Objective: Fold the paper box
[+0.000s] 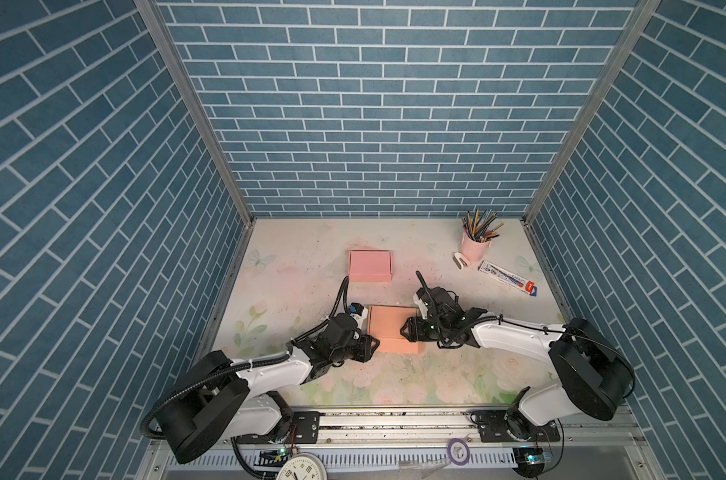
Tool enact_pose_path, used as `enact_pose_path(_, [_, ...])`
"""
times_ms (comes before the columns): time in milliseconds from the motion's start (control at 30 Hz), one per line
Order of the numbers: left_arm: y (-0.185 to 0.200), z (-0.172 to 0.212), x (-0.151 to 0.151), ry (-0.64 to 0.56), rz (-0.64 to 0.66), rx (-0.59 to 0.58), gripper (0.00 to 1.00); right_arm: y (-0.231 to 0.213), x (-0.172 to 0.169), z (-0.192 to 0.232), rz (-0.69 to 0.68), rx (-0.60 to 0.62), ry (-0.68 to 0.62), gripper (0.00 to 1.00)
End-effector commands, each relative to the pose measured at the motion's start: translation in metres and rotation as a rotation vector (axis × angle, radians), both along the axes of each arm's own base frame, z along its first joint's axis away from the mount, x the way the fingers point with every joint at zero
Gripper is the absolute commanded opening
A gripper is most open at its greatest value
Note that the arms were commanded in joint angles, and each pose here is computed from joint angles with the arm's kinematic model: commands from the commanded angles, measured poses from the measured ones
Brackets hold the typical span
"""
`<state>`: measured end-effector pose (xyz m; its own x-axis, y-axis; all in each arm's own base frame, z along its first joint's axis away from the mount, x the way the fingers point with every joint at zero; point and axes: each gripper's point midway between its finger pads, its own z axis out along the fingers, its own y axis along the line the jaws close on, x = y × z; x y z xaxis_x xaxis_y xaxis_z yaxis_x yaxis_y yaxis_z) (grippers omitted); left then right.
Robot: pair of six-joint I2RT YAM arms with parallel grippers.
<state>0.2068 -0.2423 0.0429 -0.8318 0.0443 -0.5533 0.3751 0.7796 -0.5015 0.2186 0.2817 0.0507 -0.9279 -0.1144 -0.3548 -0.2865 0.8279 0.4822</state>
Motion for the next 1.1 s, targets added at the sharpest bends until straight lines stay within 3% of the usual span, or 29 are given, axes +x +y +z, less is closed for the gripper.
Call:
enact_pose_path(0, [0.003, -0.001, -0.001, -0.015, 0.007, 0.005, 0.45, -0.009, -0.007, 0.005, -0.029, -0.012, 0.002, 0.66])
enact_pose_path(300, [0.001, 0.005, 0.000, -0.025, -0.004, 0.002, 0.44, -0.035, -0.025, 0.011, -0.092, -0.050, -0.002, 0.68])
enact_pose_path(1067, [-0.005, 0.026, -0.006, -0.028, -0.020, -0.051, 0.44, 0.001, -0.049, 0.014, -0.013, -0.001, 0.026, 0.63])
